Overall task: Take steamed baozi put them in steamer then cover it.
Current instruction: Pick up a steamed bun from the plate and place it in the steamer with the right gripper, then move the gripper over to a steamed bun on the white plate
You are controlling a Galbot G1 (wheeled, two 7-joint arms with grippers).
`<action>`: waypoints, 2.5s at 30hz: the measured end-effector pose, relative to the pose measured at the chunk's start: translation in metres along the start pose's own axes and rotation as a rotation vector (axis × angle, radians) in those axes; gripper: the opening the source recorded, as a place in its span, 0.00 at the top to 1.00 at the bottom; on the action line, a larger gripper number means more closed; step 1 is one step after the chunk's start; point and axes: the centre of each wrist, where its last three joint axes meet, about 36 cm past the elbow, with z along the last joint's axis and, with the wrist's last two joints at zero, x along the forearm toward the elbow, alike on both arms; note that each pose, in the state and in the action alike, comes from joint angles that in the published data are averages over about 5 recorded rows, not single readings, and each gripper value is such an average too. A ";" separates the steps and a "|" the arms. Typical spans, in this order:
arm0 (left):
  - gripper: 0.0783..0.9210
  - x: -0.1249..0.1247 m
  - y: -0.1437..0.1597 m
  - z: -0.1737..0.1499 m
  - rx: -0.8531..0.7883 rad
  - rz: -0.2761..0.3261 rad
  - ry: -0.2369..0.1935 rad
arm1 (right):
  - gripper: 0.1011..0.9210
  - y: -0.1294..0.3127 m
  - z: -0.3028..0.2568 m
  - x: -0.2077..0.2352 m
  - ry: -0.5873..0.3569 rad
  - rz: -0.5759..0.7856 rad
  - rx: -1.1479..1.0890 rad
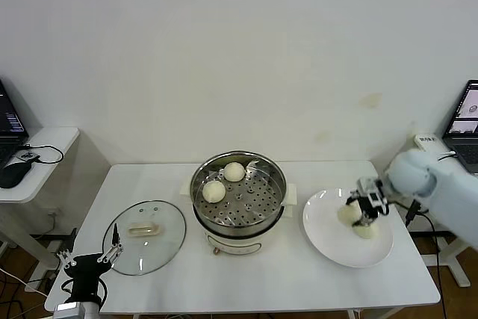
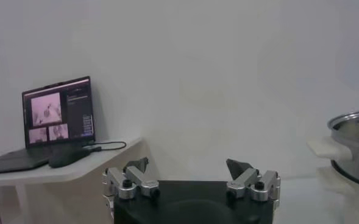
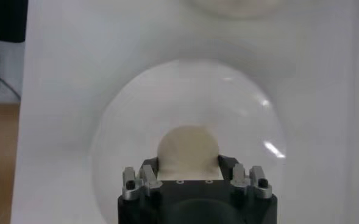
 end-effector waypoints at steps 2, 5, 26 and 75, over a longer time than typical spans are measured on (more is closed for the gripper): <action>0.12 0.000 0.000 -0.001 0.001 0.000 -0.002 | 0.36 -0.013 -0.009 0.018 -0.018 0.028 0.011; 0.12 0.000 -0.001 -0.001 0.003 0.000 -0.004 | 0.36 -0.032 -0.029 0.043 -0.047 0.071 0.044; 0.12 0.003 0.006 -0.007 0.011 -0.038 -0.015 | 0.35 -0.080 -0.230 0.039 -0.169 0.072 0.494; 0.12 -0.001 0.004 -0.016 0.033 -0.037 -0.043 | 0.12 -0.074 -0.192 0.047 -0.136 0.075 0.468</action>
